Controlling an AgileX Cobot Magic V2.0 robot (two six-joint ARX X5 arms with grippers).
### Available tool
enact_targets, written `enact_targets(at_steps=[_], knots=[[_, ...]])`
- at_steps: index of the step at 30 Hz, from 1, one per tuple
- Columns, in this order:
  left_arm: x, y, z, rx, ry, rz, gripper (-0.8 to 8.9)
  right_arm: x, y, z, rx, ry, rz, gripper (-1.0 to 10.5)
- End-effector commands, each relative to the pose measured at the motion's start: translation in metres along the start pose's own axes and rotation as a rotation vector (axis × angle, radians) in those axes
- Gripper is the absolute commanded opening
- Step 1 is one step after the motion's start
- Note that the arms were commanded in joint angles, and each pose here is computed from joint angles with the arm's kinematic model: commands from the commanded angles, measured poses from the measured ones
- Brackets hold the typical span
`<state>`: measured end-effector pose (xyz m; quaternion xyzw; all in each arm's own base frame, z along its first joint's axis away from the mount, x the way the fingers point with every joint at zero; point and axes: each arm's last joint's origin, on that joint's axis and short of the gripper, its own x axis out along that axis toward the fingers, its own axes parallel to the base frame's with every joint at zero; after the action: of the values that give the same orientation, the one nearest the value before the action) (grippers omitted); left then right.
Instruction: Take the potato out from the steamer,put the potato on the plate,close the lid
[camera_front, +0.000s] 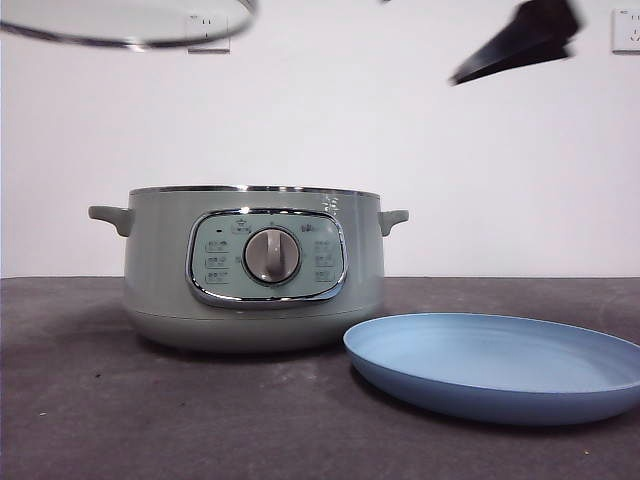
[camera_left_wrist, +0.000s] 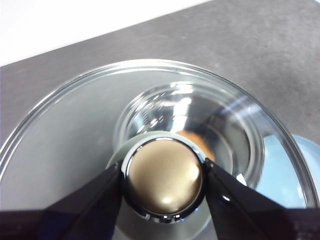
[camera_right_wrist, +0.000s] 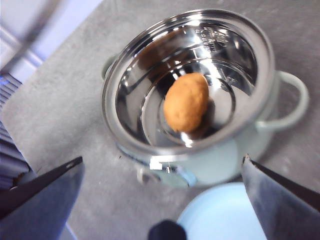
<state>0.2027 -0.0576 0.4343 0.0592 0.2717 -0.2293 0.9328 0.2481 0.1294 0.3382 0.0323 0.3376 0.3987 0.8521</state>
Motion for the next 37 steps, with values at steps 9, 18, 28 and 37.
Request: enact_targets(at_steps=[9, 18, 28, 37], knots=[[-0.078, -0.012, -0.018, -0.006, -0.1, 0.087, -0.09, 0.114, 0.018, 0.058, -0.12, 0.1, -0.059, 6.6], [-0.102, -0.019, -0.028, -0.002, -0.144, 0.092, -0.09, 0.191, 0.018, 0.048, -0.199, 0.194, -0.207, 6.6], [-0.105, -0.02, -0.031, -0.005, -0.126, 0.088, -0.09, 0.222, 0.009, 0.027, -0.195, 0.273, -0.243, 6.6], [-0.105, -0.02, -0.031, -0.005, -0.127, 0.086, -0.09, 0.232, 0.005, 0.018, -0.171, 0.307, -0.246, 6.0]])
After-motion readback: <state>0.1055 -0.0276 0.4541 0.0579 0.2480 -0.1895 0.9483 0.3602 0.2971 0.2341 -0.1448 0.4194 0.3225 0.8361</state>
